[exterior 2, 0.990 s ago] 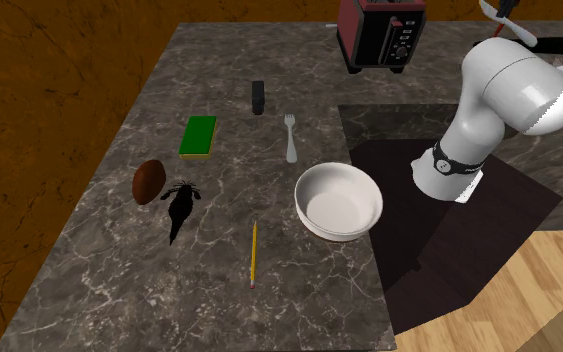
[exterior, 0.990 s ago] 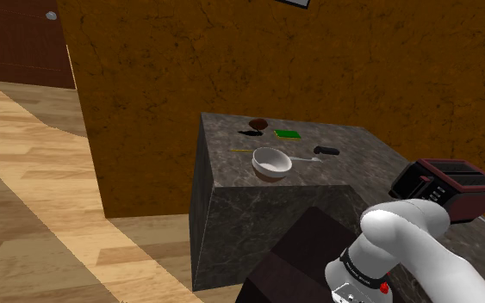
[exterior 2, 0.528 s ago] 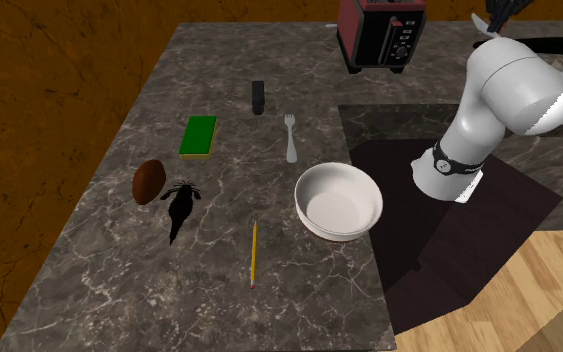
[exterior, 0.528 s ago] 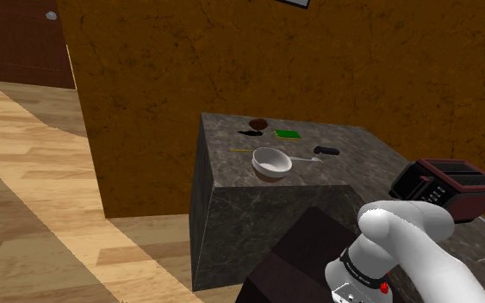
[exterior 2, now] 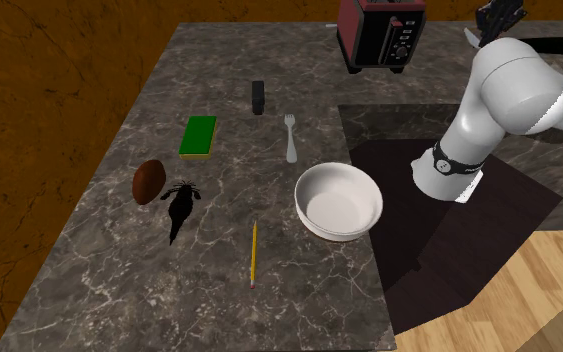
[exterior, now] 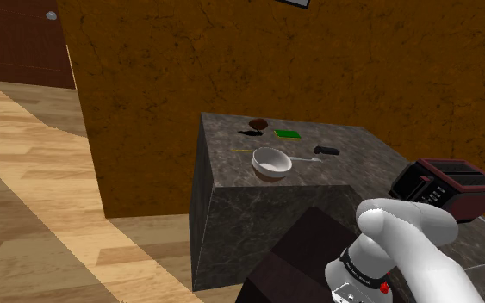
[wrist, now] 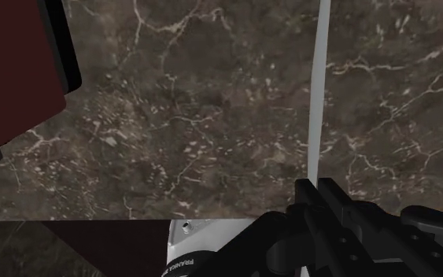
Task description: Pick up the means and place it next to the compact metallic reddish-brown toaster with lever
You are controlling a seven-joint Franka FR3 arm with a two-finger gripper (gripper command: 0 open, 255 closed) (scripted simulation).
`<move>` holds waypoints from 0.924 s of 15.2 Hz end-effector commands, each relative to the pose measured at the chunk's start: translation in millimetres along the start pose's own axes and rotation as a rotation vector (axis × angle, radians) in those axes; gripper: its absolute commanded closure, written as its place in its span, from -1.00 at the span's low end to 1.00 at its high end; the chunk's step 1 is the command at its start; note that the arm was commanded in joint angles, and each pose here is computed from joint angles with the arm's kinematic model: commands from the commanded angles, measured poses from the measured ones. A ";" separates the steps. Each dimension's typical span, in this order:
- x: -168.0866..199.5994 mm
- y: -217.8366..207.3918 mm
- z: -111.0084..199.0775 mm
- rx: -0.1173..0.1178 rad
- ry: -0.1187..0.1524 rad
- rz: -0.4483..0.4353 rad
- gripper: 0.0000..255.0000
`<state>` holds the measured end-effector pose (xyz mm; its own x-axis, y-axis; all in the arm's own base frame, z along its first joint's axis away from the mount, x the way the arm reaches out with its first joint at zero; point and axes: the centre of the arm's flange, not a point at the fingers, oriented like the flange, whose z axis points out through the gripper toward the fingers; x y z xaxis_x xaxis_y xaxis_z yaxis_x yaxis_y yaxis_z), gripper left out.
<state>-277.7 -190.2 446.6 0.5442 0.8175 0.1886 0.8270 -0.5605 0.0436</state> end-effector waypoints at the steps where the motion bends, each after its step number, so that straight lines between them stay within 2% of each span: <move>1: -1.6 -1.1 10.4 -0.001 0.000 0.000 1.00; 14: -14.6 -4.1 77.7 -0.001 0.000 0.000 1.00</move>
<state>-278.1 -189.4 372.6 0.5440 0.8175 0.1889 0.8270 -0.5605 0.0437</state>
